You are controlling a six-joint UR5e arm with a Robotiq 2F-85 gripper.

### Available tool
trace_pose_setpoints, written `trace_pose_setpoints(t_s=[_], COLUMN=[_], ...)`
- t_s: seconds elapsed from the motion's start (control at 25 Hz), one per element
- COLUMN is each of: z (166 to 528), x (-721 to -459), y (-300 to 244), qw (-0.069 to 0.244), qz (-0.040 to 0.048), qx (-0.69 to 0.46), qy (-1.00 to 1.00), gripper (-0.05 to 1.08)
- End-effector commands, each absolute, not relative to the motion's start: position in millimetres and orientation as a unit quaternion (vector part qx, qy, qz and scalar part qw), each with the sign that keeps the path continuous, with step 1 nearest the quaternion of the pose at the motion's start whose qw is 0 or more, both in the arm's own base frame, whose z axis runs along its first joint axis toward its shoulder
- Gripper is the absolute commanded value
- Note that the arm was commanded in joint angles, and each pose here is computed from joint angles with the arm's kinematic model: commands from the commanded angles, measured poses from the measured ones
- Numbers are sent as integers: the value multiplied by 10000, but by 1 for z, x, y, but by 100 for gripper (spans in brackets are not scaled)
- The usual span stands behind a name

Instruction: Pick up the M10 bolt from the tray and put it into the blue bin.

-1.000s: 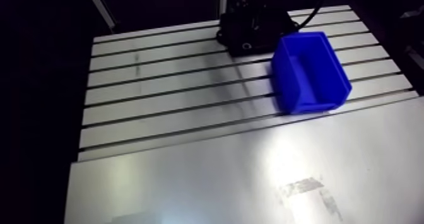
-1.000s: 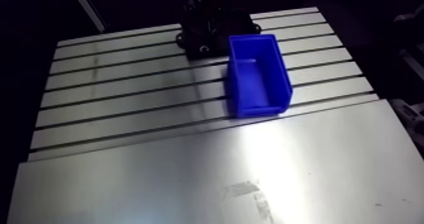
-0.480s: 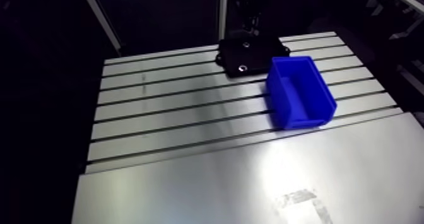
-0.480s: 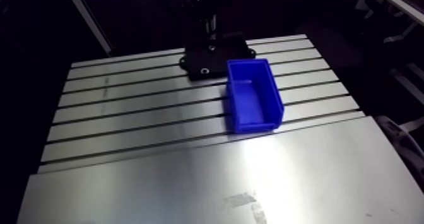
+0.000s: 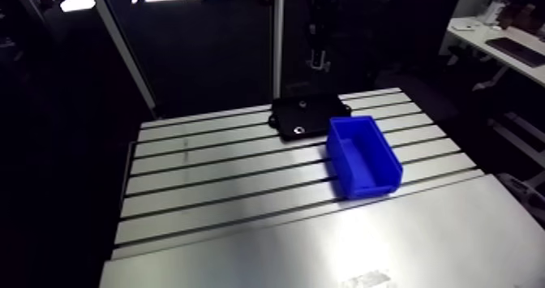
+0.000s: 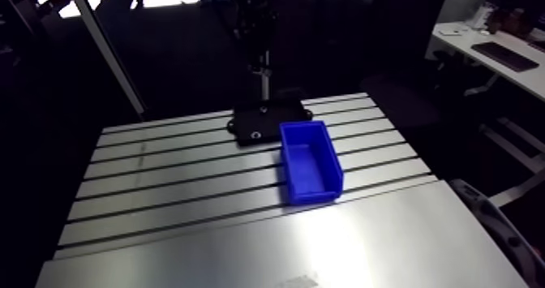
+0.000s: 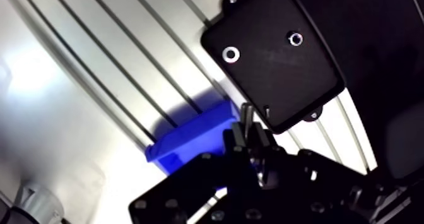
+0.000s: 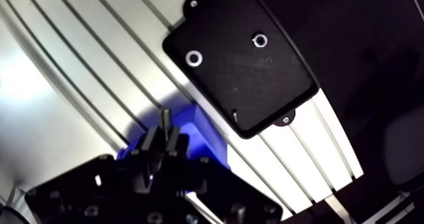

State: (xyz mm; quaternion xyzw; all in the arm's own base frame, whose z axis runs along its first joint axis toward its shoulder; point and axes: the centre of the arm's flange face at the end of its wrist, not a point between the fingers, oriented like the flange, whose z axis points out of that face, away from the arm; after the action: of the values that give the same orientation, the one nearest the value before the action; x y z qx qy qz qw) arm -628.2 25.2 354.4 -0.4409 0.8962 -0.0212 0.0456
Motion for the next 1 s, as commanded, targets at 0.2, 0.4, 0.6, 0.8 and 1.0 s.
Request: trace_pose_setpoints(t_s=[0.2, 0.4, 0.6, 0.8, 1.0], z=[399, 382, 363, 342, 314], x=[-564, -525, -511, -502, -494], y=[78, 98, 112, 109, 107], qw=[460, 489, 275, 338, 333], qz=[-693, -798, -388, -320, -289], qx=[-5985, -6339, -6468, -6477, -6465], qy=[7968, 7677, 7612, 7605, 7616], gripper=[101, 101, 101, 101, 101])
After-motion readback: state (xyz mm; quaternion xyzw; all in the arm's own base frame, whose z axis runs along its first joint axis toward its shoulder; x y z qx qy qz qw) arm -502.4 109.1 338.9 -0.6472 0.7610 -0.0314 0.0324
